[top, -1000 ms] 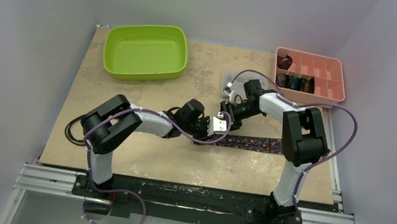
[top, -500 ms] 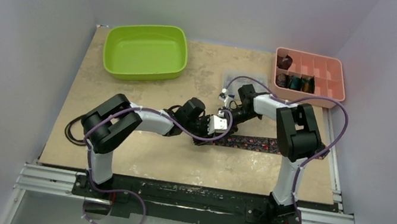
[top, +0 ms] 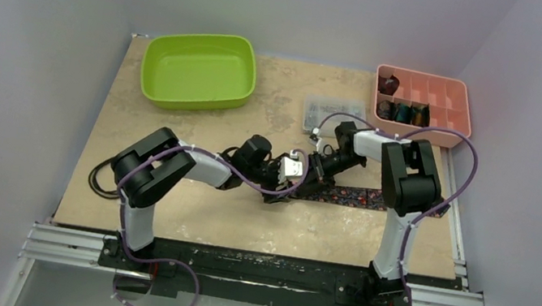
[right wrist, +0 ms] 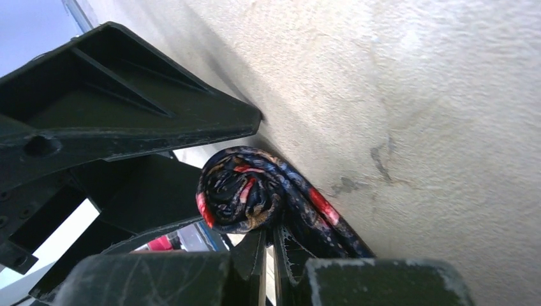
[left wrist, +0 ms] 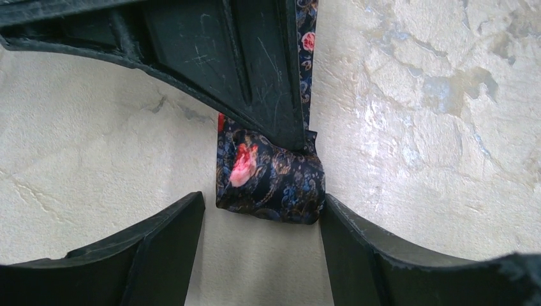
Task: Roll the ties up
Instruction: Roll the tie at the center of the board.
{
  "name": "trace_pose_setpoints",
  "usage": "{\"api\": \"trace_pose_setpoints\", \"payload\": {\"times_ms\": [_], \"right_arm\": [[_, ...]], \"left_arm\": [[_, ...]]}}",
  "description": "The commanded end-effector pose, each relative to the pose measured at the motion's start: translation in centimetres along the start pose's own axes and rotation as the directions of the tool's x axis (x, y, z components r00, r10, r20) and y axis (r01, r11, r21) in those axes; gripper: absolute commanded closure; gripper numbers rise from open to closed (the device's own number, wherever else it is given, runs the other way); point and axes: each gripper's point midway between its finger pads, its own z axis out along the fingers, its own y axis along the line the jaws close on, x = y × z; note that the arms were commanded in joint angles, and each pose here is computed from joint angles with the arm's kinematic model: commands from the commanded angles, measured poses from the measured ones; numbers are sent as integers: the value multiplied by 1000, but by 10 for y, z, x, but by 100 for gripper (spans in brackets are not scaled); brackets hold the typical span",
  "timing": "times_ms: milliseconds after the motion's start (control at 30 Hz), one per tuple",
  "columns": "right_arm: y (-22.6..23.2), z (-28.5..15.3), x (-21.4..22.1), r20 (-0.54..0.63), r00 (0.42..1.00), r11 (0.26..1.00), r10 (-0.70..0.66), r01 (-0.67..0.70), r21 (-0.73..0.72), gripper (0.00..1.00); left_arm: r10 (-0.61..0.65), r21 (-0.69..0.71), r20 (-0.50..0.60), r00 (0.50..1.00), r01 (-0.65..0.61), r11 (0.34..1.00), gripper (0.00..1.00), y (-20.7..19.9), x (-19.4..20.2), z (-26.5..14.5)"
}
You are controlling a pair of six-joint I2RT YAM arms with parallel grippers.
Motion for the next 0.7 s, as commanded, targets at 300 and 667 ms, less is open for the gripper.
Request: {"api": "trace_pose_setpoints", "payload": {"times_ms": [300,667], "right_arm": [[-53,7,11,-70,998,982,1,12,190,100],[-51,6,8,-73,997,983,-4,17,181,100]], "left_arm": [[155,-27,-6,988,-155,988,33,3,-8,15],[252,92,-125,960,-242,966,39,-10,-3,9]]}}
